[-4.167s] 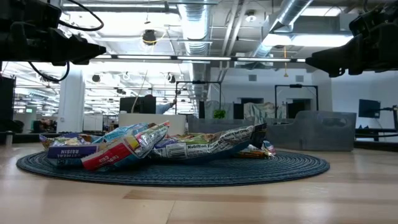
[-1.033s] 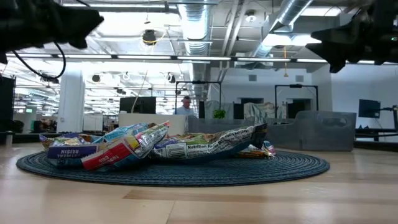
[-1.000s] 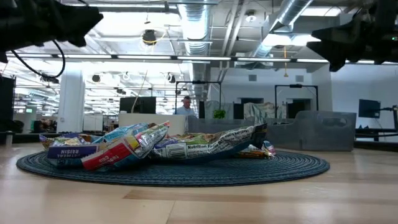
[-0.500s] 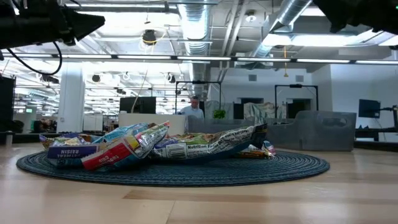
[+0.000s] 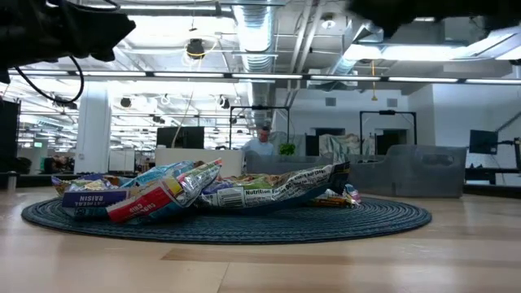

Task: Pick and place Granola Bars by type
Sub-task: Put the red granola bar into the bottom black bin

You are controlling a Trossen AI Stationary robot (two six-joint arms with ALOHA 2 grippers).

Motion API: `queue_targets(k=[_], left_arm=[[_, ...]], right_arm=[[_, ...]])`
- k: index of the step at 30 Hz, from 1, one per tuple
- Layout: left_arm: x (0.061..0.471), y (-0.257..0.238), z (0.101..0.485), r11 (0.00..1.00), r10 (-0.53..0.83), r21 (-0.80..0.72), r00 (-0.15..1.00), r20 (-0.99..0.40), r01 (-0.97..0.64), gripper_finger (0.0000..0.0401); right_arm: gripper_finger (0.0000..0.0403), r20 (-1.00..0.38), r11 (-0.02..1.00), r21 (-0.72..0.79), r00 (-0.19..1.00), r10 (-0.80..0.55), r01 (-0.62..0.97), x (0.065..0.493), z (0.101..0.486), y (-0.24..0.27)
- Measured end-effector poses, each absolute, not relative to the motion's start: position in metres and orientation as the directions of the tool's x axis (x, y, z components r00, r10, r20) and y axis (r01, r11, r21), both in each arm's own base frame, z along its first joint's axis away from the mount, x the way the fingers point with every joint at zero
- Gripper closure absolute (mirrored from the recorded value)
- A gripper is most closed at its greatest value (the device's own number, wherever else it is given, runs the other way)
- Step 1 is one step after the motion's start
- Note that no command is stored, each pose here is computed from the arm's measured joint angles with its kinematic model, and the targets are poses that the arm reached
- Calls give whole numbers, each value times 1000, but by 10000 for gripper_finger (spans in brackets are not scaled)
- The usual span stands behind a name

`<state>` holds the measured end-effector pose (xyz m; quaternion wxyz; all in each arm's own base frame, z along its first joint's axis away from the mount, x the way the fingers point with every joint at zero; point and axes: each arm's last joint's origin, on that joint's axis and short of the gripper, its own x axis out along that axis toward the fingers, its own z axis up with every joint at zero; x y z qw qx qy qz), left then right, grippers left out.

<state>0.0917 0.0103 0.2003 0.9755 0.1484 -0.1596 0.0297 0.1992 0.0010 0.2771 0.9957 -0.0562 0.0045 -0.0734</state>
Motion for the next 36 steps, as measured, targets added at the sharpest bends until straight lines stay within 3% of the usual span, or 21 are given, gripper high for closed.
queue_targets(k=[7,12,19,29,36], left_arm=[[92,9,200,955,-25,289,948,318,-72,276],[92,9,201,955,-25,289,947,319,-73,276],[92,9,201,951,-24,301,947,321,-78,276],[91,10,201,950,9,293,946,325,-110,276],[91,11,201,949,25,289,945,326,-125,276]], right_arm=[[233,-533,973,32,828,-175,227,272,235,7],[233,-711,970,18,686,-158,242,306,211,19],[225,-807,982,-34,574,-138,187,326,199,45],[150,-844,969,-47,510,-167,241,332,172,57],[138,-874,962,-56,453,-176,267,332,157,56]])
